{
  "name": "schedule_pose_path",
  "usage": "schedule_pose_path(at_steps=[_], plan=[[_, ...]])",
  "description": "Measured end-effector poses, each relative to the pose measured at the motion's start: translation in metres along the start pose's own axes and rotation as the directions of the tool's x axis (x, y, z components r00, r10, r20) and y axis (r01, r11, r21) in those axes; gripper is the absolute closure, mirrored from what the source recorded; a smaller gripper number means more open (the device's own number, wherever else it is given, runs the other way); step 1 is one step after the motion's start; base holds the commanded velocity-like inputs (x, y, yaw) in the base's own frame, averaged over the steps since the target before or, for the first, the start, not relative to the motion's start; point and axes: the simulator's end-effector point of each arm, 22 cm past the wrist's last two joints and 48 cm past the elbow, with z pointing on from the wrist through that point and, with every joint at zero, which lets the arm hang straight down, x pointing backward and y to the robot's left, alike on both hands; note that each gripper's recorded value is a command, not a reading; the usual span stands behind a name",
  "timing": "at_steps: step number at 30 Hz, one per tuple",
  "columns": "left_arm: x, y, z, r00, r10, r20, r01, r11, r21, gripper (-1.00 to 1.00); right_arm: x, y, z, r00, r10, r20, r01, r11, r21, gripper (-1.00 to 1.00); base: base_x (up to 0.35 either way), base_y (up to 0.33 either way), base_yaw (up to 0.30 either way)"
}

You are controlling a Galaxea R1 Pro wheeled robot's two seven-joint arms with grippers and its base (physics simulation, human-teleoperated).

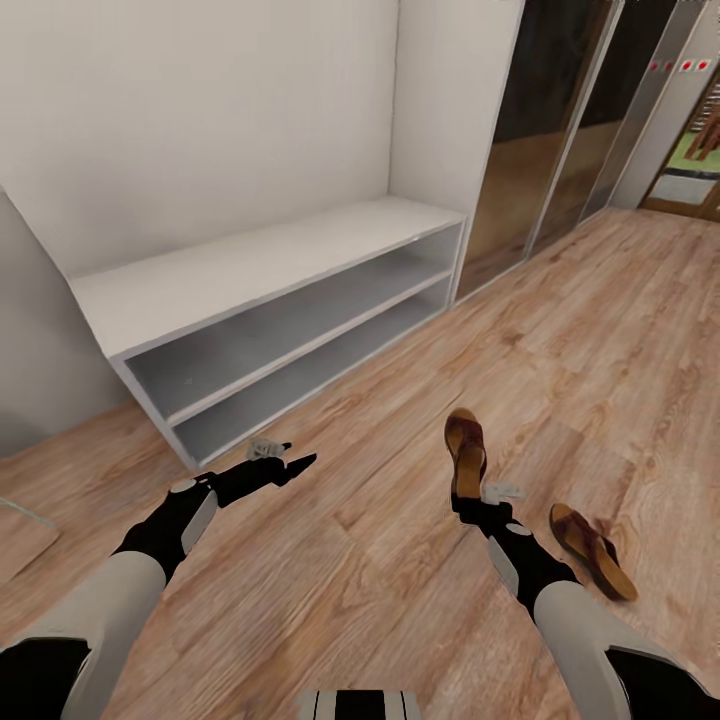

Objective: Pick up the two gym shoes and the two sandals from the corridor floor and place them onto the hallstand (shoe rack) in the corridor, making sure they are on the rack and not on the floor. Arrange them so the two gym shoes are next to each other and the two sandals are next to each other.

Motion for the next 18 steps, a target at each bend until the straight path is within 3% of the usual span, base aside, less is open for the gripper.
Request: schedule_pose_path(at_steps=[6, 18], plan=[[0.0001, -0.0008, 0.0005, 1.0, -0.001, 0.0, 0.001, 1.0, 0.0, -1.0, -0.0019, -0.0007, -0.0003, 1.0, 0.0, 0.004, 0.0, 1.0, 0.003, 1.0, 0.111, -0.343, 0.0], [0.0003, -0.001, 0.0006, 1.0, -0.001, 0.0, 0.001, 1.0, 0.001, -1.0, -0.0011, -0.0007, -0.0002, 1.0, 0.0, 0.002, 0.0, 1.0, 0.003, 1.0, 0.005, -0.35, 0.0]])
